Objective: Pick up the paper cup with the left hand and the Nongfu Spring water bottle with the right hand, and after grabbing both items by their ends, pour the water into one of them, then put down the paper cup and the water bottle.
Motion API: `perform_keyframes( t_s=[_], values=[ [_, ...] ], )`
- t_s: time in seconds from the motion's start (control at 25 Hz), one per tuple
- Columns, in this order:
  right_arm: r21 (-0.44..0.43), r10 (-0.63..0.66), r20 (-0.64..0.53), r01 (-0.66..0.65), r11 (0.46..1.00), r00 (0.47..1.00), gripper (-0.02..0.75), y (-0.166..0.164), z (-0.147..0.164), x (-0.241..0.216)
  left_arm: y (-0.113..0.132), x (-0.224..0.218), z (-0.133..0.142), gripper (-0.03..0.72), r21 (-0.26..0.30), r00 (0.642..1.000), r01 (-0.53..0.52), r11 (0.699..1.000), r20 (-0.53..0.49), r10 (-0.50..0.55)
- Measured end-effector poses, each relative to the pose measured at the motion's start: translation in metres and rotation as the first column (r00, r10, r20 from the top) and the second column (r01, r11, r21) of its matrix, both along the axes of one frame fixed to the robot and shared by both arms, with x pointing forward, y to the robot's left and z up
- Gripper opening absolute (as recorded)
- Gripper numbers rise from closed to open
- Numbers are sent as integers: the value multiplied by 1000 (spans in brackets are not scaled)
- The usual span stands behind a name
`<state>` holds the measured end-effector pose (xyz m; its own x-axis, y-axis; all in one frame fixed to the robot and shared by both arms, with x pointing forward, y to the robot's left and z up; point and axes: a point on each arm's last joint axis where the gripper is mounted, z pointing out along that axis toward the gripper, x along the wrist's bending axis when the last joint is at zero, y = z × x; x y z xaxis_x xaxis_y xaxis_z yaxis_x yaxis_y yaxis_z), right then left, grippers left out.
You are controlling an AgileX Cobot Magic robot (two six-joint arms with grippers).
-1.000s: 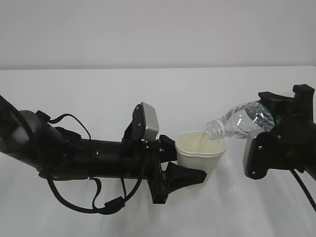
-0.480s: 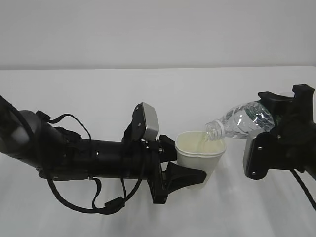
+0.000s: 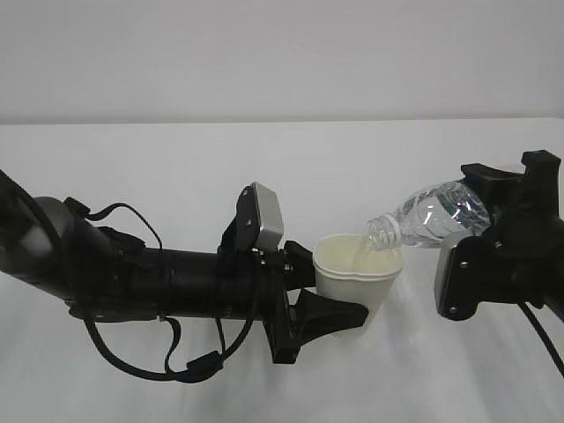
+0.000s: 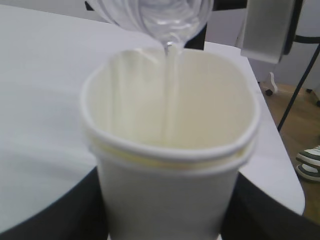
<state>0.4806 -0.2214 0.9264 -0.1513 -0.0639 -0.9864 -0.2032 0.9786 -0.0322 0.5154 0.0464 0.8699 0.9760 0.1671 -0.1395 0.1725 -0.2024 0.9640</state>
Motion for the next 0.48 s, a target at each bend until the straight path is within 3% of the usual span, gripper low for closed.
perform_keyframes(
  t_s=[0.48],
  values=[
    [0, 0, 0, 0, 1000, 1000, 382, 0, 0, 0, 0, 0, 0, 417, 0, 1000, 0, 1000, 0, 0]
  ],
)
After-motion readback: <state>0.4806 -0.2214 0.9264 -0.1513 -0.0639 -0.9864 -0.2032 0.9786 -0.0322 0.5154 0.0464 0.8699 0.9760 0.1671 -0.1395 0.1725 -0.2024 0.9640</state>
